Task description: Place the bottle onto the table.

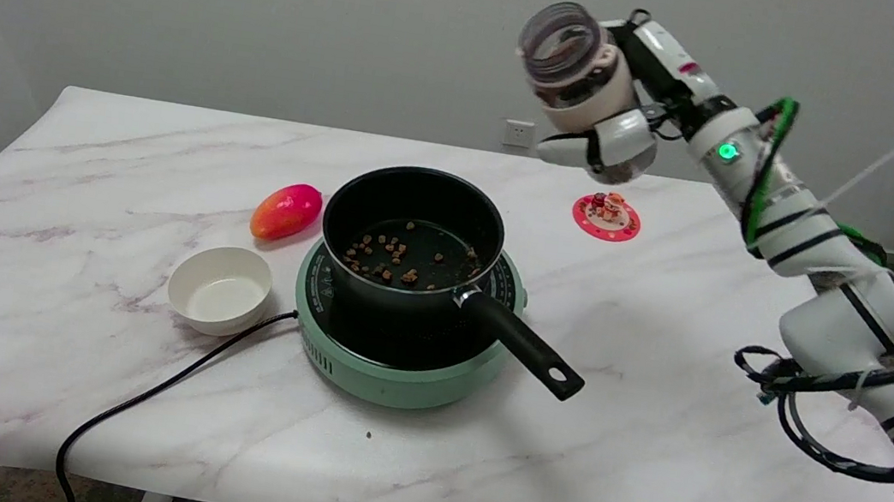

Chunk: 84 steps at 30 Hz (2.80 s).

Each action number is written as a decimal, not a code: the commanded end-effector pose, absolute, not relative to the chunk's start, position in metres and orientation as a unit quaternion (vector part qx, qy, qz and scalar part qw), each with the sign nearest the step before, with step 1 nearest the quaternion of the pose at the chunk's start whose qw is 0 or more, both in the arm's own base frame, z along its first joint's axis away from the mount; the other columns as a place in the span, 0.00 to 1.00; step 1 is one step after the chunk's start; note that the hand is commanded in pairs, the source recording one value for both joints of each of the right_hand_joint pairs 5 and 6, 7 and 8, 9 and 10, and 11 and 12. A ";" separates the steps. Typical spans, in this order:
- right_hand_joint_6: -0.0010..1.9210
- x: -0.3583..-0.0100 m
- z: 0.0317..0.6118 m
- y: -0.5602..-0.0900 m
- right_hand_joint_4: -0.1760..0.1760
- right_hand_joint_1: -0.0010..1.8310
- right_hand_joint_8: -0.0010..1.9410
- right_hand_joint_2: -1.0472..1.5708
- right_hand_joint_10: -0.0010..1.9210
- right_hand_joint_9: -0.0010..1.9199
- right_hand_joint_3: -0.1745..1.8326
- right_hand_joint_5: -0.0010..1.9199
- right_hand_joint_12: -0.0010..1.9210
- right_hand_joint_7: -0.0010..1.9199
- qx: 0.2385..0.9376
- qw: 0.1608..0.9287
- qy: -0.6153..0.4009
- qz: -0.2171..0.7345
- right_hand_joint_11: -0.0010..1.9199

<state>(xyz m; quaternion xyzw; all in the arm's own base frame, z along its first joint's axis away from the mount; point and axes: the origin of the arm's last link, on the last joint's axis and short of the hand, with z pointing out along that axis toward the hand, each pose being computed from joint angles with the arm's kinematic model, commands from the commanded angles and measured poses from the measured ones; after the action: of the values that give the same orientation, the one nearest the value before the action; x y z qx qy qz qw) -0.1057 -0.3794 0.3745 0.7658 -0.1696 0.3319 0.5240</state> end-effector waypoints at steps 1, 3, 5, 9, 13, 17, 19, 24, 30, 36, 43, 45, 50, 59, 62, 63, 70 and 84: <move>1.00 -0.205 0.533 -0.294 0.50 0.81 0.99 0.85 0.70 0.70 0.29 1.00 0.63 1.00 0.569 0.518 -0.240 0.591 0.63; 1.00 -0.216 0.541 -0.286 0.50 0.80 0.99 0.86 0.70 0.70 0.28 1.00 0.63 1.00 0.554 0.522 -0.233 0.605 0.63; 1.00 -0.224 0.548 -0.280 0.50 0.80 0.99 0.86 0.70 0.70 0.28 1.00 0.64 1.00 0.544 0.530 -0.231 0.609 0.64; 1.00 -0.240 0.558 -0.270 0.50 0.80 0.99 0.87 0.70 0.71 0.27 1.00 0.64 1.00 0.519 0.537 -0.230 0.624 0.64; 1.00 -0.254 0.562 -0.261 0.50 0.79 0.99 0.88 0.71 0.71 0.26 1.00 0.64 1.00 0.509 0.548 -0.230 0.622 0.64; 1.00 -0.265 0.564 -0.259 0.50 0.79 0.99 0.88 0.71 0.71 0.26 1.00 0.64 1.00 0.504 0.573 -0.232 0.604 0.64; 1.00 -0.267 0.564 -0.263 0.50 0.79 0.99 0.88 0.71 0.71 0.26 1.00 0.64 1.00 0.506 0.589 -0.227 0.588 0.64; 1.00 -0.281 0.553 -0.291 0.50 0.78 0.99 0.90 0.72 0.72 0.25 1.00 0.64 1.00 0.502 0.622 -0.224 0.557 0.64; 1.00 -0.297 0.531 -0.326 0.50 0.77 0.99 0.91 0.72 0.72 0.24 1.00 0.65 1.00 0.494 0.615 -0.218 0.575 0.65; 1.00 -0.304 0.516 -0.345 0.50 0.78 0.99 0.90 0.71 0.71 0.25 1.00 0.65 1.00 0.485 0.613 -0.234 0.579 0.65; 1.00 -0.313 0.505 -0.347 0.50 0.78 0.99 0.89 0.71 0.71 0.25 1.00 0.64 1.00 0.482 0.610 -0.251 0.577 0.64; 1.00 -0.314 0.505 -0.347 0.50 0.78 0.99 0.89 0.70 0.71 0.25 1.00 0.64 1.00 0.482 0.610 -0.252 0.577 0.64; 1.00 -0.313 0.504 -0.346 0.50 0.78 0.99 0.88 0.70 0.70 0.25 1.00 0.64 1.00 0.483 0.608 -0.250 0.578 0.64; 1.00 -0.310 0.500 -0.345 0.50 0.79 0.99 0.88 0.70 0.70 0.26 1.00 0.64 1.00 0.504 0.620 -0.218 0.560 0.64; 1.00 -0.312 0.495 -0.341 0.50 0.80 0.99 0.87 0.70 0.70 0.27 1.00 0.64 1.00 0.501 0.626 -0.200 0.564 0.64; 1.00 -0.312 0.494 -0.339 0.50 0.80 0.99 0.87 0.70 0.70 0.27 1.00 0.64 1.00 0.499 0.630 -0.187 0.565 0.64; 1.00 -0.318 0.490 -0.331 0.50 0.79 0.99 0.88 0.71 0.71 0.26 1.00 0.64 1.00 0.474 0.624 -0.176 0.596 0.64; 1.00 -0.333 0.491 -0.318 0.50 0.79 0.99 0.87 0.69 0.69 0.26 1.00 0.63 1.00 0.440 0.592 -0.217 0.639 0.63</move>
<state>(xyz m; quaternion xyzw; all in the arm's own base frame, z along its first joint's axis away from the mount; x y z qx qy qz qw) -0.3162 -0.3322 0.4957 0.4745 -0.1987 0.6025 0.6103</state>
